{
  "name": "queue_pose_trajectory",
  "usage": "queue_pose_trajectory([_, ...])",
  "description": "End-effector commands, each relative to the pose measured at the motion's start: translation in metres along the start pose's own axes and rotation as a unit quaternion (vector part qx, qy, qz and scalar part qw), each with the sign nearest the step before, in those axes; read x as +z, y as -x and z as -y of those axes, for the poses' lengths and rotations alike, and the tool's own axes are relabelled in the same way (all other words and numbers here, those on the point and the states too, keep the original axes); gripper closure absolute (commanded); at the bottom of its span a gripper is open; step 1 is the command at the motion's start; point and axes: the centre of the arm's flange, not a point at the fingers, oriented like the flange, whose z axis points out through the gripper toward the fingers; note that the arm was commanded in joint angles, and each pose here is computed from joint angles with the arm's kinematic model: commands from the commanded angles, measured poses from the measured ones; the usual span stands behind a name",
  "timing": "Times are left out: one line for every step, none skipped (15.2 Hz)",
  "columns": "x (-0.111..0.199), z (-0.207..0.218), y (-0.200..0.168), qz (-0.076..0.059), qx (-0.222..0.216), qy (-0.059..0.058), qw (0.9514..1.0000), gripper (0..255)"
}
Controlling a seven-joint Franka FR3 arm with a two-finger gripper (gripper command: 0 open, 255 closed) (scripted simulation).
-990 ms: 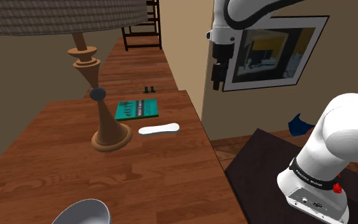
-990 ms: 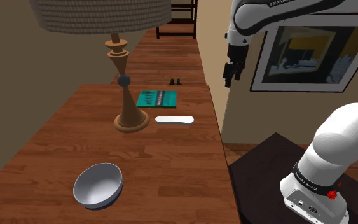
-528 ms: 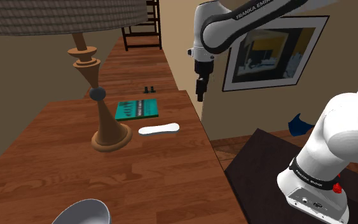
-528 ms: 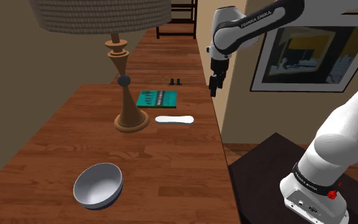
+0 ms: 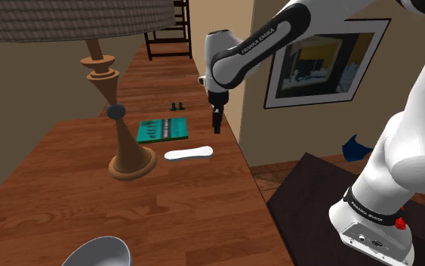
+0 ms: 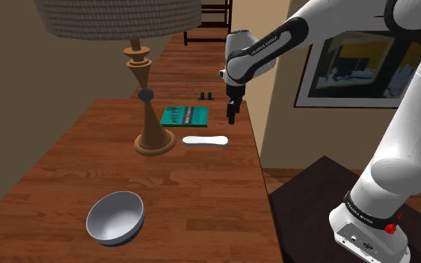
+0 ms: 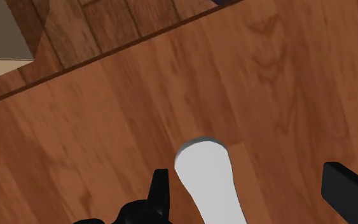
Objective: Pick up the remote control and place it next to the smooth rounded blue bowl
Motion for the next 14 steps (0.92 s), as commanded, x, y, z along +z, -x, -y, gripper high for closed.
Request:
queue_pose_trajectory([0.018, -0.001, -0.021, -0.002, -0.023, 0.003, 0.9997, 0])
queue_pose_trajectory([0.027, 0.000, -0.031, -0.002, -0.034, 0.004, 0.9994, 0])
queue_pose_trajectory([0.035, 0.001, -0.041, -0.003, -0.045, 0.005, 0.9990, 0])
queue_pose_trajectory([0.044, 0.002, -0.051, -0.003, -0.056, 0.007, 0.9984, 0])
queue_pose_trajectory([0.052, 0.004, -0.061, -0.004, -0.067, 0.008, 0.9977, 0])
queue_pose_trajectory([0.060, 0.005, -0.071, -0.005, -0.078, 0.009, 0.9969, 0])
queue_pose_trajectory([0.069, 0.007, -0.081, -0.005, -0.089, 0.010, 0.9959, 0])
queue_pose_trajectory([0.077, 0.009, -0.091, -0.006, -0.100, 0.012, 0.9949, 0])
queue_pose_trajectory([0.086, 0.011, -0.100, -0.006, -0.111, 0.013, 0.9937, 0])
queue_pose_trajectory([0.094, 0.013, -0.110, -0.007, -0.123, 0.014, 0.9923, 0])
queue_pose_trajectory([0.102, 0.016, -0.120, -0.008, -0.134, 0.016, 0.9909, 0])
queue_pose_trajectory([0.109, 0.018, -0.128, -0.008, -0.143, 0.017, 0.9896, 0])
queue_pose_trajectory([0.115, 0.018, -0.128, -0.008, -0.143, 0.017, 0.9896, 0])
queue_pose_trajectory([0.120, 0.018, -0.128, -0.008, -0.143, 0.017, 0.9896, 0])
